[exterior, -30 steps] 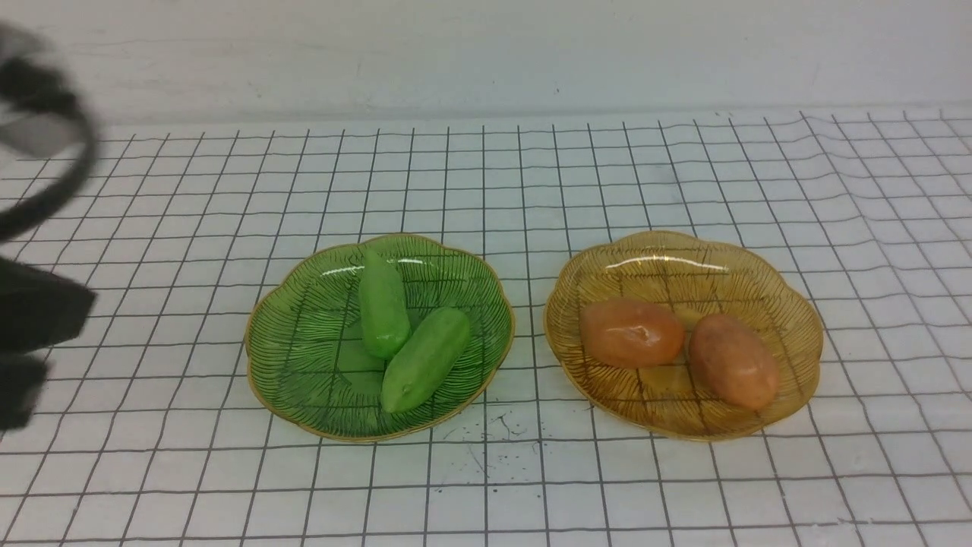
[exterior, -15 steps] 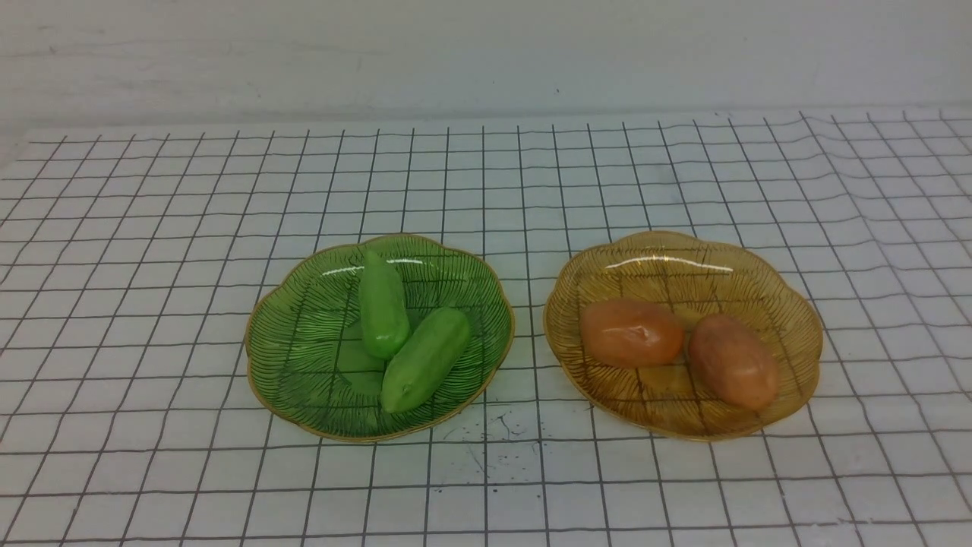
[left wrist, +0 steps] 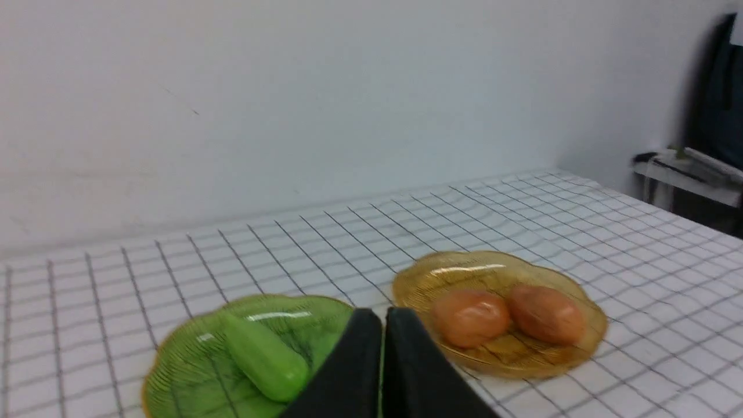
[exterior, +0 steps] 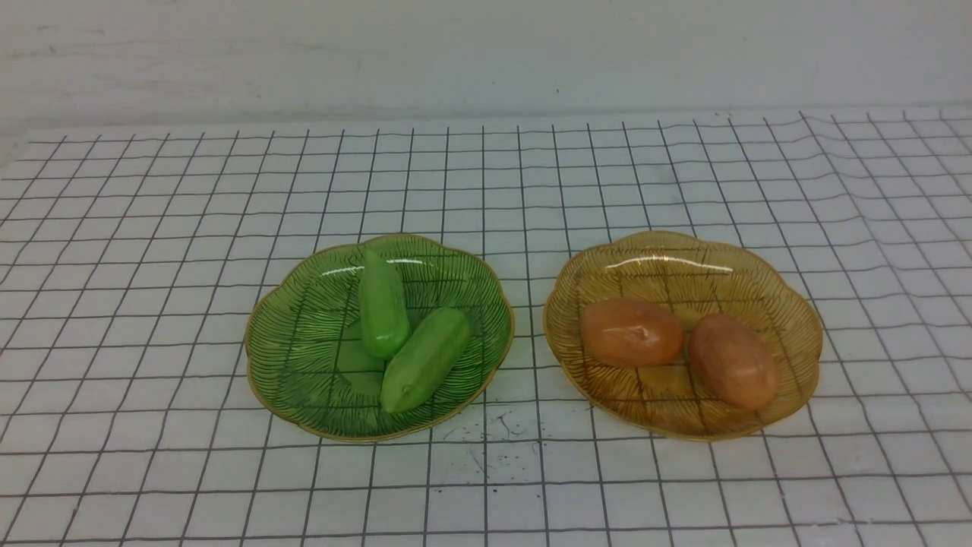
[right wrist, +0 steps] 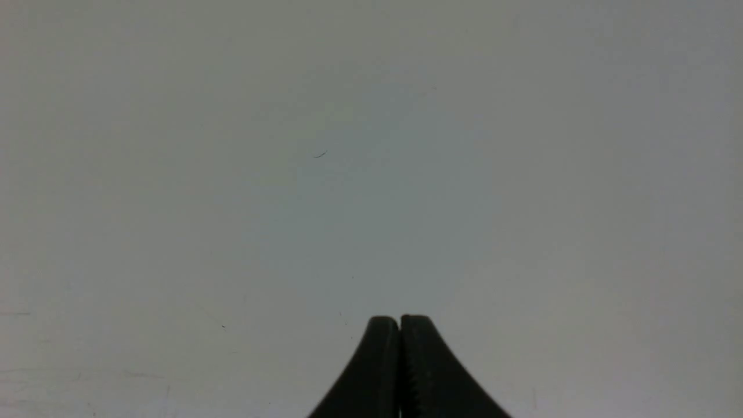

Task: Put different types of vegetables on the plate.

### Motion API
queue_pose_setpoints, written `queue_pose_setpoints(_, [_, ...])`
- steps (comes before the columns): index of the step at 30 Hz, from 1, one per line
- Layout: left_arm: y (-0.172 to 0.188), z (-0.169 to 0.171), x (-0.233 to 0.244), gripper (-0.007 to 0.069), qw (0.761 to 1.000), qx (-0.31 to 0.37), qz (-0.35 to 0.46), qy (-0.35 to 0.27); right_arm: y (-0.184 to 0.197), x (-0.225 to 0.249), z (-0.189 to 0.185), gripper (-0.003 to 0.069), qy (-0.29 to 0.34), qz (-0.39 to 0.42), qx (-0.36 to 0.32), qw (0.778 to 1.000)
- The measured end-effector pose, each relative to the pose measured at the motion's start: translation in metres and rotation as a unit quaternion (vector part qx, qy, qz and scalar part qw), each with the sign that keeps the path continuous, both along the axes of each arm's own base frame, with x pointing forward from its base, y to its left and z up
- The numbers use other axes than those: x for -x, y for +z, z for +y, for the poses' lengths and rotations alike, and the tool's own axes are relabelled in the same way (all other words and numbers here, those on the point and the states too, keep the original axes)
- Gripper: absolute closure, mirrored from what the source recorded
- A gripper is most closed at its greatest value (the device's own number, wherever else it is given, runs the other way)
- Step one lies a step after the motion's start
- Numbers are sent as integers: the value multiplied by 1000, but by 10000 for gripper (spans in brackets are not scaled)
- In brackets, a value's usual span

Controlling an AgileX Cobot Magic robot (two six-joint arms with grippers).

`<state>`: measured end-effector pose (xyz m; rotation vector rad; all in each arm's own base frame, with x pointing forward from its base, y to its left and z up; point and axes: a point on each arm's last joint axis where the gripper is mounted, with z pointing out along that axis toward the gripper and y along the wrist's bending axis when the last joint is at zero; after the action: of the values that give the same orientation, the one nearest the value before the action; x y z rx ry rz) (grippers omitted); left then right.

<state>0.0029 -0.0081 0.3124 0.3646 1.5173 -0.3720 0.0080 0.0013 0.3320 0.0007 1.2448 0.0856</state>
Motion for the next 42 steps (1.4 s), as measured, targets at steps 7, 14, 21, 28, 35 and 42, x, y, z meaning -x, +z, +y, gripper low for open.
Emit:
queue_pose_setpoints(7, [-31, -4, -18, 633, 998, -54, 5, 26, -1, 0, 0, 673, 0, 8, 1, 1000])
queue_pose_setpoints(14, [-91, -6, -41, 633, 991, -77, 66, 88, -2, -1, 0, 673, 1, 13, 1, 1000])
queue_pose_setpoints(21, [-130, 2, -49, 633, 975, -65, 115, 180, -2, -1, 0, 673, 1, 14, 1, 1000])
queue_pose_setpoints(28, [-140, 4, -50, 633, 970, -80, 134, 188, -3, -1, 0, 673, 1, 15, 1, 1000])
queue_pose_setpoints(35, [-141, 4, -49, 633, 968, -85, 142, 188, -3, -1, 0, 673, 1, 15, 1, 1000])
queue_pose_setpoints(42, [-142, 4, -49, 633, 968, -87, 143, 188, -3, -1, 0, 673, 1, 15, 1, 1000])
